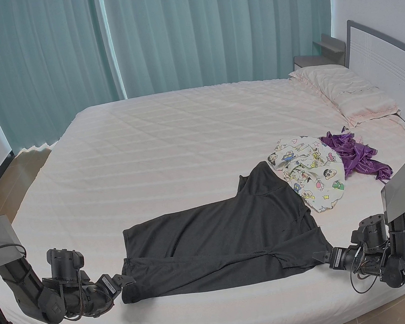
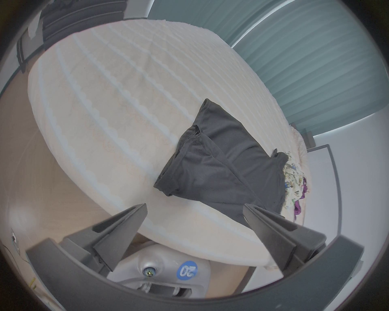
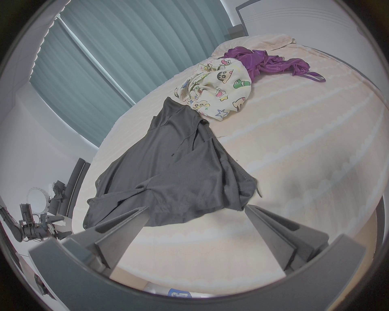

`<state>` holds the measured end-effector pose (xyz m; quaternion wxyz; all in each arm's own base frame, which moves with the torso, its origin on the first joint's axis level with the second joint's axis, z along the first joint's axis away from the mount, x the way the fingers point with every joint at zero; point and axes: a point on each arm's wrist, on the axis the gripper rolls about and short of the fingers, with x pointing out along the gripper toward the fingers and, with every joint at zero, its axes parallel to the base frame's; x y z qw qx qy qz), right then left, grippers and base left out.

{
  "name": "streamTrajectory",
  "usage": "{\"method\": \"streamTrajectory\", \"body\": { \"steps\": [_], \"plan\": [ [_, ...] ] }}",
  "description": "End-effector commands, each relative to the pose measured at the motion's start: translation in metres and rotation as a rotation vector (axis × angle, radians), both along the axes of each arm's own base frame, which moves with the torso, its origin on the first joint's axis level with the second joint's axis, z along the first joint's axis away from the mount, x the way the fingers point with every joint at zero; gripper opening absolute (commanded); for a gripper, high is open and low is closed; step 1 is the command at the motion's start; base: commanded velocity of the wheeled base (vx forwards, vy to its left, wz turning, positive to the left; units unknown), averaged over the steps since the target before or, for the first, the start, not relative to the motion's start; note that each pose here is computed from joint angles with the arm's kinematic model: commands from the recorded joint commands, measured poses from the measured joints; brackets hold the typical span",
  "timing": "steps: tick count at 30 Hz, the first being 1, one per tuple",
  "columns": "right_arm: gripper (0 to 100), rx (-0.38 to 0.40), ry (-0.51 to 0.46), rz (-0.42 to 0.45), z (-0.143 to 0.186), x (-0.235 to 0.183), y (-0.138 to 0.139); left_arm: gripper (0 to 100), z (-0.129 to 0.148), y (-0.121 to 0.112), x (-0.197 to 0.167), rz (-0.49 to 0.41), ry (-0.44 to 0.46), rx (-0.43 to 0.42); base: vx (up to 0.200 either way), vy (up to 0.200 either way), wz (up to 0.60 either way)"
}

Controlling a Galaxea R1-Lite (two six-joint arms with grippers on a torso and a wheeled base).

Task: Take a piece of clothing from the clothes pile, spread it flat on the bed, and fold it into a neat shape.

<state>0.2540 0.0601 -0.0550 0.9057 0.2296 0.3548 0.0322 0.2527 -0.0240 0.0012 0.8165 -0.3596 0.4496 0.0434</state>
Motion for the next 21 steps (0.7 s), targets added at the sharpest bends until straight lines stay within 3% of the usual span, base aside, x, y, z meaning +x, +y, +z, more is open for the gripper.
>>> {"method": "streamTrajectory", "body": {
  "steps": [1,9,21],
  "plan": [
    [100,-0.003,0.007,0.003,0.001,-0.005,0.0,100,-0.015,-0.012,0.02,-0.014,0.006,0.061,0.0,0.0,0.0],
    [100,-0.004,0.019,0.003,0.003,-0.01,-0.001,100,-0.025,-0.008,0.035,-0.153,-0.04,0.194,0.0,0.0,0.0],
    [100,-0.003,0.02,0.018,0.007,-0.014,0.002,100,-0.033,-0.012,0.059,-0.175,-0.039,0.209,0.0,0.0,0.0]
  ]
}}
